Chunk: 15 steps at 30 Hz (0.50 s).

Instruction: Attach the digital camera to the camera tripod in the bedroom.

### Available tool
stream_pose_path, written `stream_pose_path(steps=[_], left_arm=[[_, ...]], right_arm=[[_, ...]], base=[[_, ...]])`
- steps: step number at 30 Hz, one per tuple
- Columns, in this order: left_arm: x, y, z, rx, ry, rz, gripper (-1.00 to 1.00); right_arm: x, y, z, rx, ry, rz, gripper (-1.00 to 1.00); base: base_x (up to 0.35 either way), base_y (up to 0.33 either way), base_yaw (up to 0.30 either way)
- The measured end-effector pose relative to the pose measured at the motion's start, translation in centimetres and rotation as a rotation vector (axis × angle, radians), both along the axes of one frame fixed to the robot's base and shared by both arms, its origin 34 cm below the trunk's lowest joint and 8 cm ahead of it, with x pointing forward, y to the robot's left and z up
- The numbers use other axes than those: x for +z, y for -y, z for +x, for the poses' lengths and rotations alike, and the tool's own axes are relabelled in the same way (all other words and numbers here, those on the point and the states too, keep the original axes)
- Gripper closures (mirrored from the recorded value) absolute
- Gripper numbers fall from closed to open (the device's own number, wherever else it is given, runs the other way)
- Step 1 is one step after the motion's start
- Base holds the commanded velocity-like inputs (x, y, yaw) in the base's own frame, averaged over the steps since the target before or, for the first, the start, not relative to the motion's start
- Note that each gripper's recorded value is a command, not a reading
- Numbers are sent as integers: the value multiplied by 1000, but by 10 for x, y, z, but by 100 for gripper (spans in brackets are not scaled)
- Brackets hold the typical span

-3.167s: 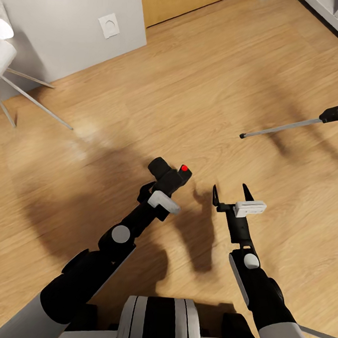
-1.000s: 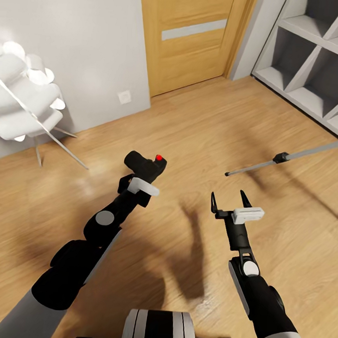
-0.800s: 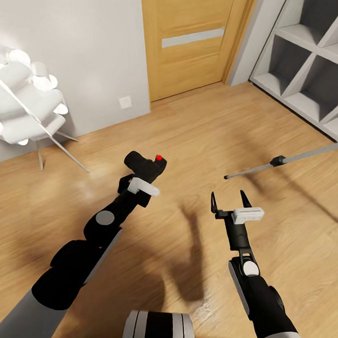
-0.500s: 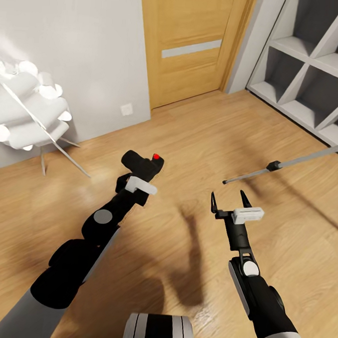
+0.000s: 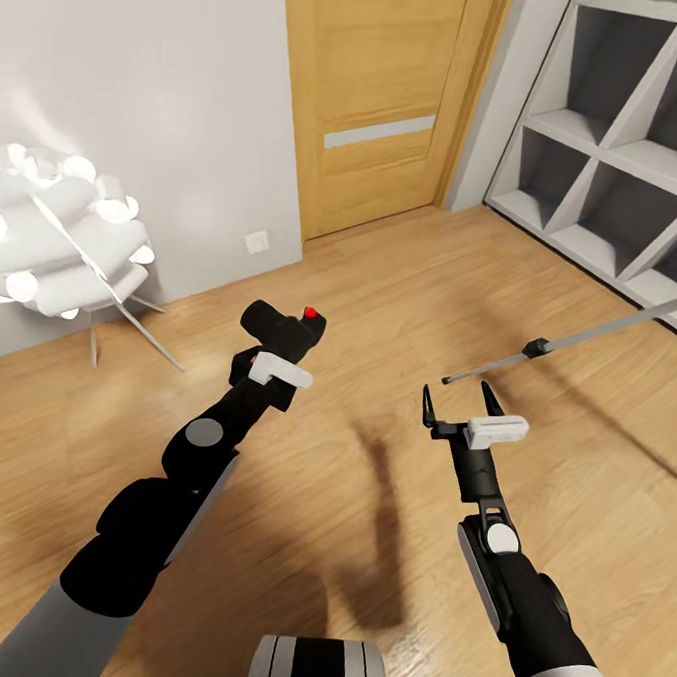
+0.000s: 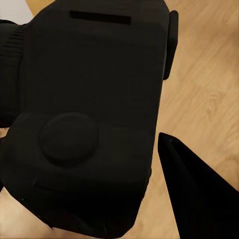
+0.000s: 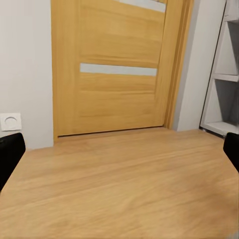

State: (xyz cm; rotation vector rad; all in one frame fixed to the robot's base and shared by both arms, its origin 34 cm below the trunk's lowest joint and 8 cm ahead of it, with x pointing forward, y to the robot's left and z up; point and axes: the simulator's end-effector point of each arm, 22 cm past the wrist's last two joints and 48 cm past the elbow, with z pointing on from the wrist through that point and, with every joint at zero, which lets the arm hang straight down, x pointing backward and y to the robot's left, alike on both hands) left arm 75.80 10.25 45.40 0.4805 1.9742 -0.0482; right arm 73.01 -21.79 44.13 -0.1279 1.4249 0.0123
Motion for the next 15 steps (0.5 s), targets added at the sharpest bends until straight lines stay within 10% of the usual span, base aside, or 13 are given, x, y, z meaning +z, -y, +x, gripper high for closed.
stream_pose_path(steps=[15], left_arm=[[42, -1, 1, 2, 60, 0, 100]], right_arm=[[40, 0, 1, 0, 59, 0, -100]], base=[[0, 0, 0]])
